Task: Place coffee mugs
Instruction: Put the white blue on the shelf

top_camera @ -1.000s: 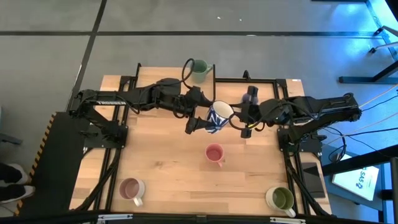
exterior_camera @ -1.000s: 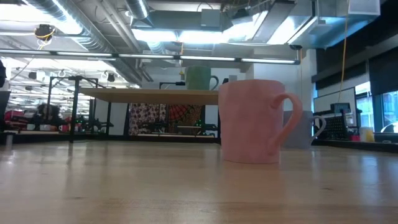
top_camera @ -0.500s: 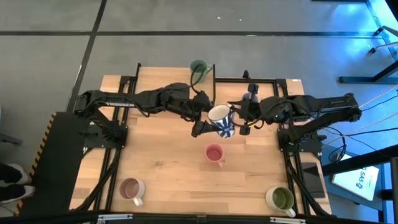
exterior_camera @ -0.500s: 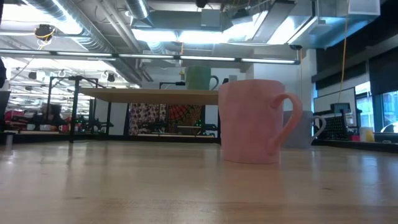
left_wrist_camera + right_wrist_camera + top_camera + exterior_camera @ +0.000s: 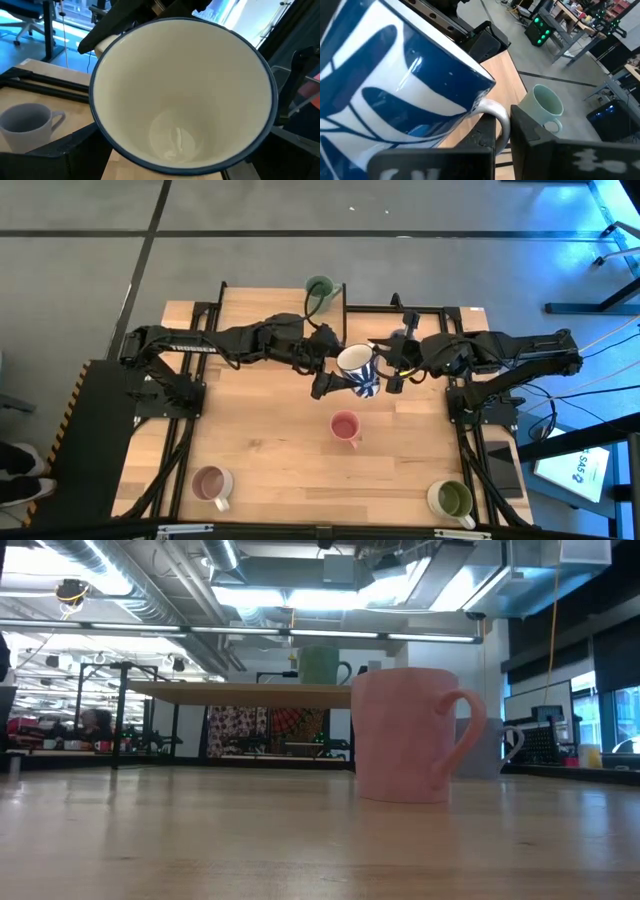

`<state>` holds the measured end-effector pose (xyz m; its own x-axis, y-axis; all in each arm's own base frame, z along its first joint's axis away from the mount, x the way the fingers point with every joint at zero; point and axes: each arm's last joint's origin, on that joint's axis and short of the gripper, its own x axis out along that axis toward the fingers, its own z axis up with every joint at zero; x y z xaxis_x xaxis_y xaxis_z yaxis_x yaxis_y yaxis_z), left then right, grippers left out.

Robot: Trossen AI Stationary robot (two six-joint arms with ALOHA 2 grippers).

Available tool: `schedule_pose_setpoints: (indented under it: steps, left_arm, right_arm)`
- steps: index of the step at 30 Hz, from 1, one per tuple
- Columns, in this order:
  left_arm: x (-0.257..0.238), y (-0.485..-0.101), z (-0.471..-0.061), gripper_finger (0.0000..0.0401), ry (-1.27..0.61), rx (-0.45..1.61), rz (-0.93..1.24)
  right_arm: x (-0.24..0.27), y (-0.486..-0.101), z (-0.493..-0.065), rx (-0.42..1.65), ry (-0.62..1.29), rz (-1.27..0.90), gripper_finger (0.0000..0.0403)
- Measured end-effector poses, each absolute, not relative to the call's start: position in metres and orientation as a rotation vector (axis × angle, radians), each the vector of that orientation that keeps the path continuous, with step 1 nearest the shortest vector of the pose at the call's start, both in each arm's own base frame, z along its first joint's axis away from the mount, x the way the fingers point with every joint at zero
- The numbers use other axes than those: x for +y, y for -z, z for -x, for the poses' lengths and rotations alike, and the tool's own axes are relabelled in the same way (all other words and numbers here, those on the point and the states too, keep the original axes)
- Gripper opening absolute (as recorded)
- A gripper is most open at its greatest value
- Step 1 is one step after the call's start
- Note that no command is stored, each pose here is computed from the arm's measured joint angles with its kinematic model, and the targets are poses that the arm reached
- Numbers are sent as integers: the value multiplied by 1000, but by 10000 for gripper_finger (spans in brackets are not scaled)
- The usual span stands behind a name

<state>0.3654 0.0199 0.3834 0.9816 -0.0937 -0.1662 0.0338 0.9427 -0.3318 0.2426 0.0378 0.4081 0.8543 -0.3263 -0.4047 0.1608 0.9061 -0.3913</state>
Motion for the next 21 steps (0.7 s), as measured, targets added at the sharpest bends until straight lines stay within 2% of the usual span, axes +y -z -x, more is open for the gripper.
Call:
schedule_pose_setpoints:
  steps: [17, 21]
  left_arm:
    - [22, -386, -362, 394, 16, 179, 318]
    - [23, -394, -351, 393, -13, 184, 289]
  right_arm:
    - [35, -406, -241, 497, 428, 346, 3]
    - [34, -409, -242, 469, 479, 341, 2]
